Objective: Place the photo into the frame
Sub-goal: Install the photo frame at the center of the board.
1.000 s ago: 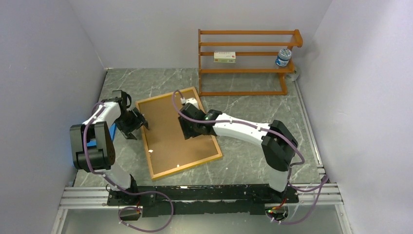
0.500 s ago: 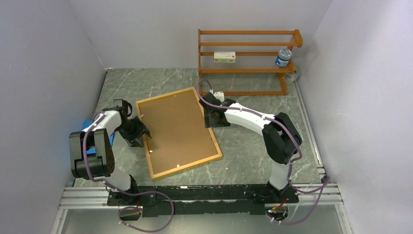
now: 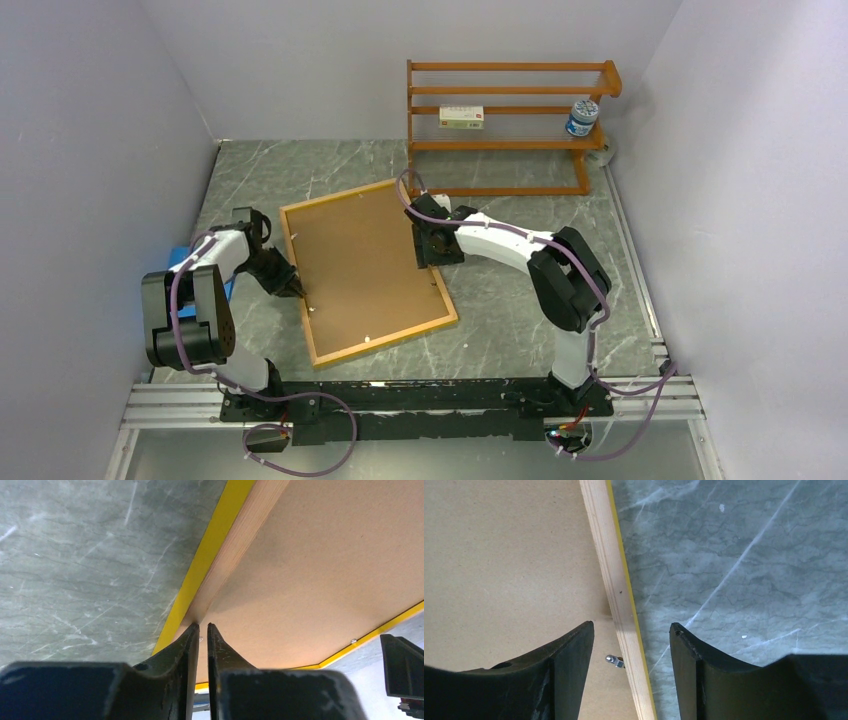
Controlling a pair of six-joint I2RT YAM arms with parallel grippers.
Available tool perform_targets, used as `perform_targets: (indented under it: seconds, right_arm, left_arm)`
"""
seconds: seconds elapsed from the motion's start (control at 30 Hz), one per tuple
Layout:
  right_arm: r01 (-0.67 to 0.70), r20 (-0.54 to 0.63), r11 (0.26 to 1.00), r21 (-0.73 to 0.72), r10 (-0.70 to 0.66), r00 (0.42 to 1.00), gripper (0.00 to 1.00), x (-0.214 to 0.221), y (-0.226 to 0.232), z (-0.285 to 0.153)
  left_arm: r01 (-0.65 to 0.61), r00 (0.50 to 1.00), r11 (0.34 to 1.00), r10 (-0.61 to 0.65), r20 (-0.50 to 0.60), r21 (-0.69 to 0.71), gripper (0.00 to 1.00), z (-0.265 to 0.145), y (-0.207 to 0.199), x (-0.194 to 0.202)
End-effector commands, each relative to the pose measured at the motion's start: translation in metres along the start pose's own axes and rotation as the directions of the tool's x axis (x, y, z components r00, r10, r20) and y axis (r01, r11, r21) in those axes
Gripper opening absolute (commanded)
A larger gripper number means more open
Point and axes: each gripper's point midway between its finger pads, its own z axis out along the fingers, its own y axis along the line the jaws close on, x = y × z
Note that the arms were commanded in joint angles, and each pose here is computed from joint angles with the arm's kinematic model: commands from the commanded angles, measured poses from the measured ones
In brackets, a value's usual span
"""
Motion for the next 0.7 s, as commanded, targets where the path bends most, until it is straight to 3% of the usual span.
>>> perform_targets:
  seconds: [0.0, 0.27, 0.37, 0.53, 0.67]
  right_arm:
    - [0.014, 0.072, 0.997, -0.072, -0.009, 0.997, 0.6, -0.022, 0.014, -0.014]
    - [0.171, 0.095, 0.95, -0.263, -0.151, 0.984, 0.54, -0.014, 0.065, -0.036]
    - [0.248, 0.099, 0.909, -0.335, -0.227, 0.969, 0.54, 0.003, 0.097, -0.048]
    - [0.308, 0.122, 0.874, -0.375, -0.283, 0.951, 0.55, 0.014, 0.155, -0.059]
    - [0.302, 0.134, 0.877, -0.374, -0.271, 0.953, 0.57, 0.009, 0.202, -0.061]
  left_arm:
    - [0.011, 1.0, 1.0, -0.011, -0.024, 0.011, 0.15, -0.001, 0.001, 0.01]
    - [0.027, 0.999, 0.999, -0.027, -0.024, 0.029, 0.11, -0.016, 0.002, 0.024]
    - [0.026, 0.999, 1.0, -0.025, 0.021, -0.005, 0.18, -0.025, 0.007, 0.019]
    - [0.053, 0.979, 0.995, -0.034, 0.201, -0.087, 0.34, -0.059, 0.018, -0.001]
    - [0.136, 0.913, 0.978, -0.061, 0.403, -0.16, 0.41, -0.108, 0.033, -0.021]
